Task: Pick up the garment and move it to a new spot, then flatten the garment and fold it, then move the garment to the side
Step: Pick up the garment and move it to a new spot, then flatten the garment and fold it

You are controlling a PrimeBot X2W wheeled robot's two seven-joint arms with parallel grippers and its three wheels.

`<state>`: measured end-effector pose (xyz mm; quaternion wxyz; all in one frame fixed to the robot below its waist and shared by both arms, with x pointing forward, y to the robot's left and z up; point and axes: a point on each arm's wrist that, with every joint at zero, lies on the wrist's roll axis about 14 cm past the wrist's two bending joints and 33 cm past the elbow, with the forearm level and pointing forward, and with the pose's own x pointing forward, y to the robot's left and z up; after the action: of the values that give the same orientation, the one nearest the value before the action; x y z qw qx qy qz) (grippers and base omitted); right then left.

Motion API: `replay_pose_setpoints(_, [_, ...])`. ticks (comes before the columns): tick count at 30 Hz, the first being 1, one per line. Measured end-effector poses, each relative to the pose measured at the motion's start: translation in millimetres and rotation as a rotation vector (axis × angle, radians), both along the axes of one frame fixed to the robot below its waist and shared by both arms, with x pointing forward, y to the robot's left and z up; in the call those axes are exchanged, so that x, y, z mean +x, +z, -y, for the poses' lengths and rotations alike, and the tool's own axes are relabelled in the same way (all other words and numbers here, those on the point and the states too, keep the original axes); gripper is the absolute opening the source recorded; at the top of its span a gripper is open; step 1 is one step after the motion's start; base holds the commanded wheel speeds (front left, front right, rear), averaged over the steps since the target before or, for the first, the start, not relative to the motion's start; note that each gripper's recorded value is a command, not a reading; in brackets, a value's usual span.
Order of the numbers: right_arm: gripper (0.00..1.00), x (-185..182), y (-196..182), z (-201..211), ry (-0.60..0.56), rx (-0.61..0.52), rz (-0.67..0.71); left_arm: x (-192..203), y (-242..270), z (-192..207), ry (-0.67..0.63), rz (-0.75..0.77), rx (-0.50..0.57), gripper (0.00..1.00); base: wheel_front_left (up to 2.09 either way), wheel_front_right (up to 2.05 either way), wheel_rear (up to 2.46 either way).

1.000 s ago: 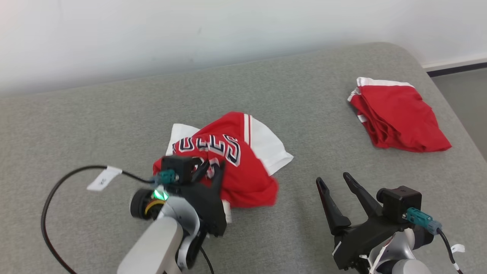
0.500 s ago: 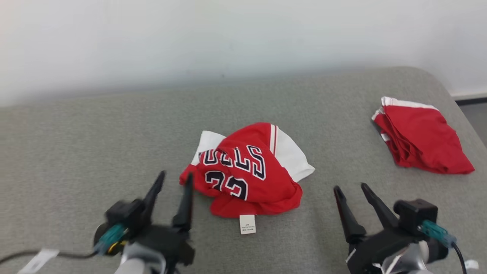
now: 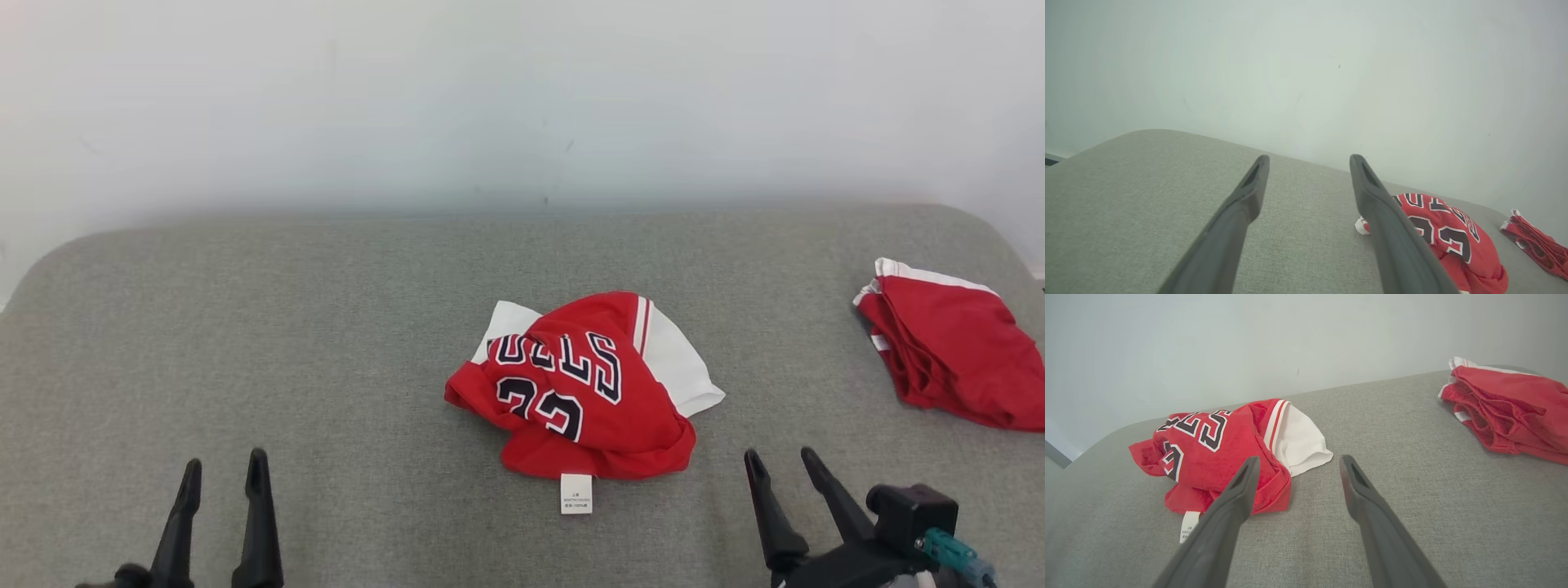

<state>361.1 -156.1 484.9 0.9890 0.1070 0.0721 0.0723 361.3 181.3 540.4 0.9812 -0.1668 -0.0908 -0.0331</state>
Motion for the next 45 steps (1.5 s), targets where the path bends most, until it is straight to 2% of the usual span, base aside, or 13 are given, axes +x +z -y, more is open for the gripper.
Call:
replay_pose_setpoints(5, [1.0,-6,-21,-2,0.04,-0.044,-0.08,-20,-7,-28,0.062,-0.014,0.024,1.0,0.0,0.0,0.0])
replay_pose_setpoints(9, [1.0,-6,-21,2,0.043,-0.075,-0.085,-27,-12,-37,0.071,-0.03,0.06,1.0,0.0,0.0,0.0])
replay_pose_setpoints(14, [1.0,-8,-23,11,0.03,-0.12,-0.09,-37,-35,-46,0.064,-0.11,0.135,1.0,0.0,0.0,0.0])
replay_pose_setpoints(18, [1.0,-11,-24,14,0.026,-0.145,-0.092,-43,-52,-49,0.064,-0.164,0.155,1.0,0.0,0.0,0.0])
replay_pose_setpoints(29, [1.0,-12,-17,19,0.005,-0.153,-0.068,-40,-60,-39,0.04,-0.2,0.163,1.0,0.0,0.0,0.0])
replay_pose_setpoints(39, [1.0,-7,12,24,-0.011,-0.173,0.061,-34,-63,-29,0.007,-0.213,0.16,1.0,0.0,0.0,0.0])
replay_pose_setpoints(45, [1.0,-5,16,27,-0.017,-0.18,0.073,-31,-66,-22,-0.016,-0.226,0.154,1.0,0.0,0.0,0.0])
